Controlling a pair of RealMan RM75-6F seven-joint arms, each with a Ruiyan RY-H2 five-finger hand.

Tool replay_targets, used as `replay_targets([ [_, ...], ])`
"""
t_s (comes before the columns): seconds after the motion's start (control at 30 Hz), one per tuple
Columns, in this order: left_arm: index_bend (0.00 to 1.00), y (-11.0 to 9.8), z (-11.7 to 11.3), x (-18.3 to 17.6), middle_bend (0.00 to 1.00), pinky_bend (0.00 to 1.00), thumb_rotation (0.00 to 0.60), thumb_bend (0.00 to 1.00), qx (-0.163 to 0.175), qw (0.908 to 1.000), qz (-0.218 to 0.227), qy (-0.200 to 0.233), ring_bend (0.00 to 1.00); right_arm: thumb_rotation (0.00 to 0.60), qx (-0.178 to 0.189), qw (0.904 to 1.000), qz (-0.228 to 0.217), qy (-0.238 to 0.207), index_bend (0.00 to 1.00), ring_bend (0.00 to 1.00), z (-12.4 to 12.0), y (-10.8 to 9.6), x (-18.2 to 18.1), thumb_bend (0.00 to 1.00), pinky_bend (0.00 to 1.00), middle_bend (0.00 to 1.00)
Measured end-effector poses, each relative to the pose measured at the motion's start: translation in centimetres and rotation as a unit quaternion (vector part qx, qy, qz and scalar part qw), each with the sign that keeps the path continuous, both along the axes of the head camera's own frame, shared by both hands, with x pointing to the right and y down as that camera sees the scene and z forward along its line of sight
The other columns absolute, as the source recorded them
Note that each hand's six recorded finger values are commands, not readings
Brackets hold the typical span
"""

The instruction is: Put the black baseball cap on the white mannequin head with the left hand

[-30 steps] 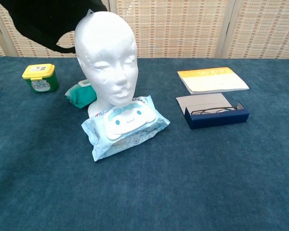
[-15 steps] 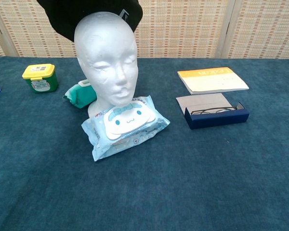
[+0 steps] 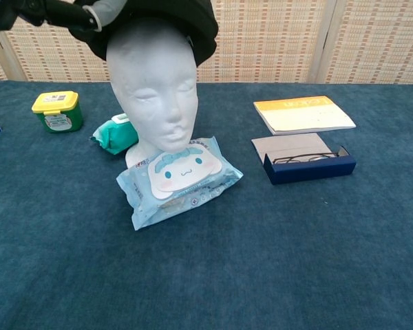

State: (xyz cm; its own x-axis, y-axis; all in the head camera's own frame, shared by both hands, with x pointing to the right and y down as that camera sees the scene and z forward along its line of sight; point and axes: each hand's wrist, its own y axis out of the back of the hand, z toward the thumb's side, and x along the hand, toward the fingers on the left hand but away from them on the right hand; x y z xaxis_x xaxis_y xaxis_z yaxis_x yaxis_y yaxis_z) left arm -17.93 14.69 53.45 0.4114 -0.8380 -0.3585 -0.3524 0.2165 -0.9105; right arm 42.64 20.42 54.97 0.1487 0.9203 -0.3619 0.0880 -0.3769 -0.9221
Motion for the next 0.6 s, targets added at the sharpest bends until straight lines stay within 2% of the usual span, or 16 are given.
replay_targets([
  [0.37,0.70,2.0,2.9,-1.1,0.64,0.57,0.600,0.44,-0.038,0.9988,-0.006,-0.029,0.43,0.600,0.000,1.0000,0.000,0.002,0.24,0.26,0.1,0.0,-0.1,0.00,0.40,0.40],
  [0.6,0.69,3.7,4.4,-1.4,0.63,0.57,0.600,0.44,-0.058,0.9969,0.010,-0.051,0.42,0.600,0.000,1.0000,0.001,0.001,0.24,0.26,0.0,0.0,0.0,0.00,0.40,0.40],
])
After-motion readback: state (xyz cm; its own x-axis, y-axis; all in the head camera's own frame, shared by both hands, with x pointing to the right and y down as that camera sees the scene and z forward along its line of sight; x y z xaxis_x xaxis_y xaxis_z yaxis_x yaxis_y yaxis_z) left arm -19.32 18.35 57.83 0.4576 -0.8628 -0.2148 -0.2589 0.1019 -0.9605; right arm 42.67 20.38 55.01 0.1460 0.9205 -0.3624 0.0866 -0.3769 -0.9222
